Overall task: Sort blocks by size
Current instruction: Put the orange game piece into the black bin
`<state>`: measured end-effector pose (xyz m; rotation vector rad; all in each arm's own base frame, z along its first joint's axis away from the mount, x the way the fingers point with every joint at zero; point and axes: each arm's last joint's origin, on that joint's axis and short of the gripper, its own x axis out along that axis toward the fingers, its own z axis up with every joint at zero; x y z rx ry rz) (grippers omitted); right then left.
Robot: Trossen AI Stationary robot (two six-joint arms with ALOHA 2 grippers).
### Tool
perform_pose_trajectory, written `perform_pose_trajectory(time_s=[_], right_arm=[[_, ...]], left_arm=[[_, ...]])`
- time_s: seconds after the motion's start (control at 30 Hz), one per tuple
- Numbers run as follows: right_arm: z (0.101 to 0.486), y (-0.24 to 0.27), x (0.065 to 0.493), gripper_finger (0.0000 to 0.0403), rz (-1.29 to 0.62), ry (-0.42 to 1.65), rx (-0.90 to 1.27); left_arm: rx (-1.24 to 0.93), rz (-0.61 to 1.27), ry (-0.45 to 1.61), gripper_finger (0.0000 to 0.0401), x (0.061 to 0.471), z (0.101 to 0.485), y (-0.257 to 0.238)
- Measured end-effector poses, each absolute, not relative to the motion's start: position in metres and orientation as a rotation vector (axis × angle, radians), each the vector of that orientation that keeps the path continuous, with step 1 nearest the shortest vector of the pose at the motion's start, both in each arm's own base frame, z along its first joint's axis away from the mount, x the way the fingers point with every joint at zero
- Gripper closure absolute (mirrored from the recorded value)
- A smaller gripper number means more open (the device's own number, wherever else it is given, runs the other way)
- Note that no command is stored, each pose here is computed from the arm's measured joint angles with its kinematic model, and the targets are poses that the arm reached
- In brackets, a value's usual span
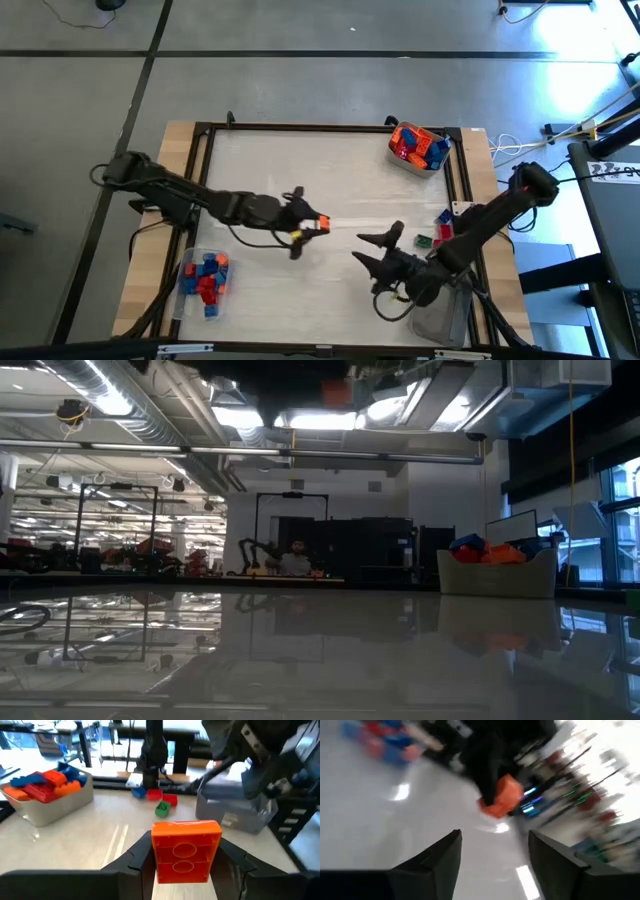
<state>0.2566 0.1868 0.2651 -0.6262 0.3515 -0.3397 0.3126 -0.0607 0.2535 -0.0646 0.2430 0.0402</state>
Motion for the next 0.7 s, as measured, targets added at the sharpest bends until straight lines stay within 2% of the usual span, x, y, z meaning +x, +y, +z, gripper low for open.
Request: perform_pose_trajectory(time_s=[0.17, 0.47, 0.7], right_arm=[[0.261, 0.173, 0.233, 0.0200, -0.192, 0.517, -0.355], [0.266, 0.156, 0.192, 0.0236, -0.075, 0.838, 0.054], [0.262, 0.165, 0.159, 0.0259, -0.125, 0.988, 0.202]], left_arm=[[-0.026, 0.034, 0.289, 0.0270, 0.348, 0.241, -0.069], [-0.003, -0.012, 0.314, 0.0270, 0.396, 0.223, -0.085], [0.004, -0.090, 0.311, 0.0270, 0.433, 0.213, -0.096]])
